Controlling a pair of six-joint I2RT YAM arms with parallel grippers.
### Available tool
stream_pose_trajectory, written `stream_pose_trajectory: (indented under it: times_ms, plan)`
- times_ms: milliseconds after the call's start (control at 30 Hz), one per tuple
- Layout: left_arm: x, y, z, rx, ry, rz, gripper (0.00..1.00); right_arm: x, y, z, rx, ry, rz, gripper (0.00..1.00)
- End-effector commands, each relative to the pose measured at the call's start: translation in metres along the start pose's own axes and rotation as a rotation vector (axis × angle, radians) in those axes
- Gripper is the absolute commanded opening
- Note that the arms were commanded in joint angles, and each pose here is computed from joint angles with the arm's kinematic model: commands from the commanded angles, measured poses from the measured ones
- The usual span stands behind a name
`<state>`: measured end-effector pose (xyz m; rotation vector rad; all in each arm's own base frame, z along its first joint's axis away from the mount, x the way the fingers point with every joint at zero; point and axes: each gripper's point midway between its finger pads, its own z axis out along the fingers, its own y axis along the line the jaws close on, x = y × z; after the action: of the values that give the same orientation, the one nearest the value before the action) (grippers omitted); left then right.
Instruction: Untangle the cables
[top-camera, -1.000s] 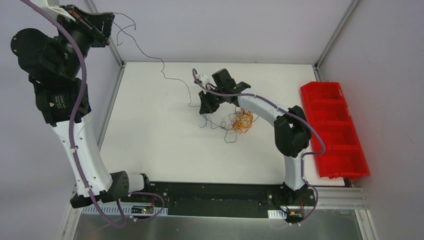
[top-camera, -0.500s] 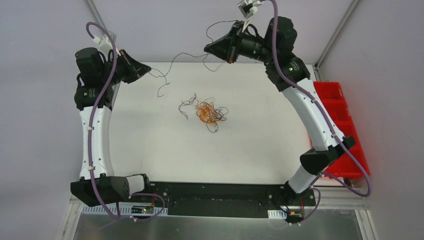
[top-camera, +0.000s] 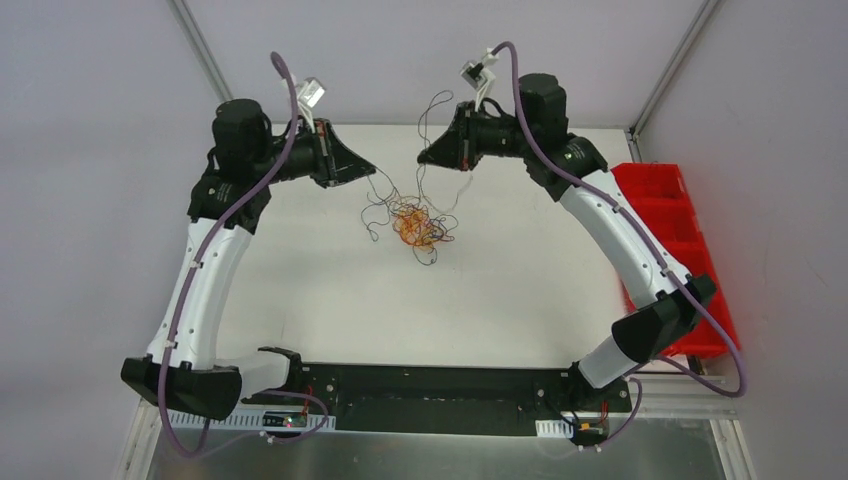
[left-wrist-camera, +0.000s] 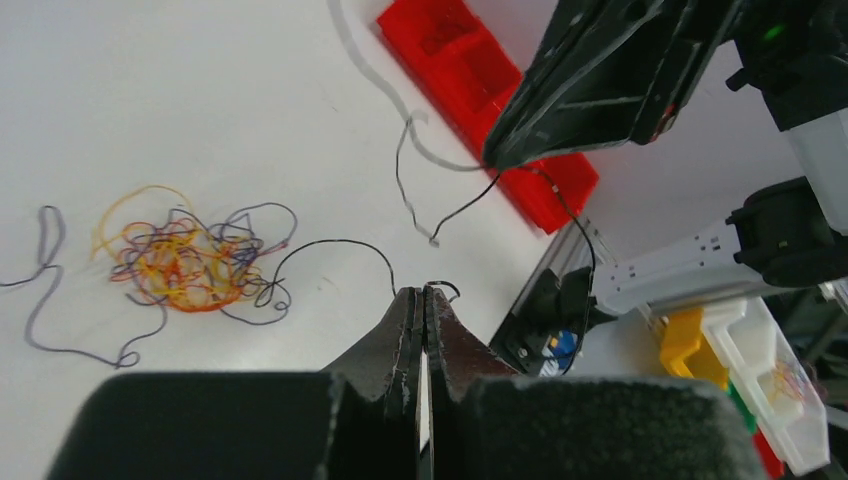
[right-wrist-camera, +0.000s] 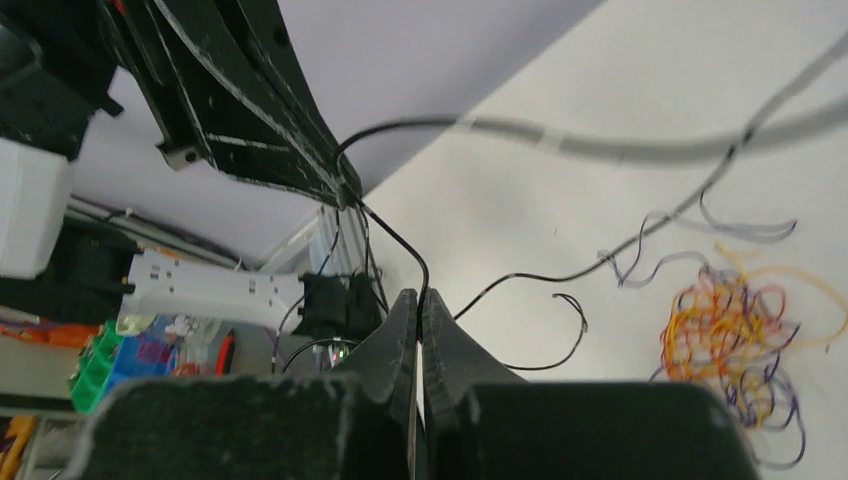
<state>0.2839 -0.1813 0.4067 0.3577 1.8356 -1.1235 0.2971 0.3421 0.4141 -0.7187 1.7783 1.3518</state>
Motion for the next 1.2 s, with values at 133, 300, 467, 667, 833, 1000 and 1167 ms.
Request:
stream_pose_trajectory:
  times_ms: [133, 300, 467, 667, 833, 1000, 1167]
  plan:
    - [0.045, -0.055, 0.064, 0.306, 0.222, 0.095, 0.00, 0.054, 0.035, -0.036, -0.091, 0.095, 0.015, 0.00]
    - [0.053, -0.063, 0.085, 0.389, 0.278, 0.096, 0.00, 0.081, 0.043, -0.048, -0.117, 0.119, 0.068, 0.03]
    - [0.052, -0.078, 0.087, 0.462, 0.286, 0.083, 0.00, 0.097, 0.031, -0.052, -0.063, 0.133, 0.049, 0.04]
    - [0.063, -0.089, 0.081, 0.509, 0.316, 0.066, 0.00, 0.095, 0.014, -0.058, 0.026, 0.105, 0.033, 0.03]
    - [0.068, -0.086, 0.079, 0.492, 0.316, 0.060, 0.00, 0.090, 0.022, -0.069, 0.032, 0.087, 0.011, 0.03]
    - [0.072, -0.082, 0.080, 0.478, 0.325, 0.041, 0.00, 0.093, 0.028, -0.078, 0.037, 0.091, -0.008, 0.03]
    - [0.075, -0.083, 0.080, 0.488, 0.342, 0.019, 0.00, 0.097, 0.024, -0.077, 0.046, 0.105, -0.015, 0.04]
